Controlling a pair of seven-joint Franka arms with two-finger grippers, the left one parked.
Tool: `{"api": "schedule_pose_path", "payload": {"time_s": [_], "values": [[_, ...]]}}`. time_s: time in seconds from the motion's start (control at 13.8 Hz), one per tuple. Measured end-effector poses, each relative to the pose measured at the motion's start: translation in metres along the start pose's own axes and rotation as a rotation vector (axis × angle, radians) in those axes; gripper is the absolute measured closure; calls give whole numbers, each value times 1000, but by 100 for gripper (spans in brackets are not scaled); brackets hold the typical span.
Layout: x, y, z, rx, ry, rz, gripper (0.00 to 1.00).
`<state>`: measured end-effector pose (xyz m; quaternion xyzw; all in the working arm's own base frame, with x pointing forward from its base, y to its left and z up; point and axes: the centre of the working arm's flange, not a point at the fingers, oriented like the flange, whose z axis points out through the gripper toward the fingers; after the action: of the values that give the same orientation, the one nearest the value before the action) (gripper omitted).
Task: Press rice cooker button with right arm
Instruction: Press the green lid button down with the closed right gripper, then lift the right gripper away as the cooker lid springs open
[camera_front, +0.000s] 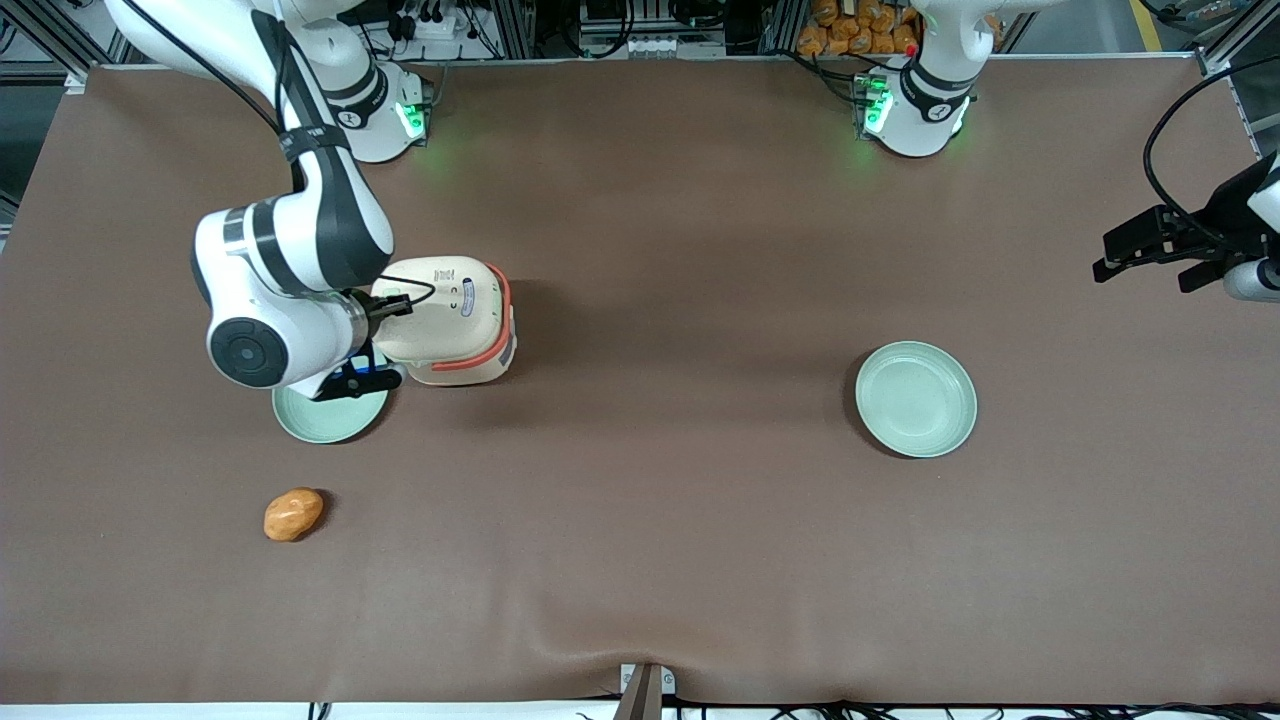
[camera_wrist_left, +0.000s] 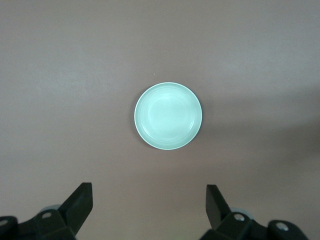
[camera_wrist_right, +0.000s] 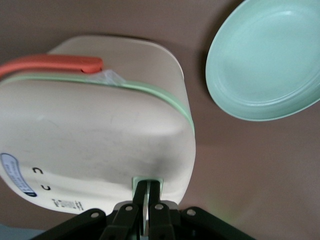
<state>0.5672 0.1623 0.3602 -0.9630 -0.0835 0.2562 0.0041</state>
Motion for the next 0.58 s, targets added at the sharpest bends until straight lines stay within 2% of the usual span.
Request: {"api": "schedule_pose_path", "payload": {"time_s": [0.15, 0.58], "values": [[-4, -2, -30, 4, 64, -7, 79], [-35, -2, -110, 22, 221, -21, 17]]}}
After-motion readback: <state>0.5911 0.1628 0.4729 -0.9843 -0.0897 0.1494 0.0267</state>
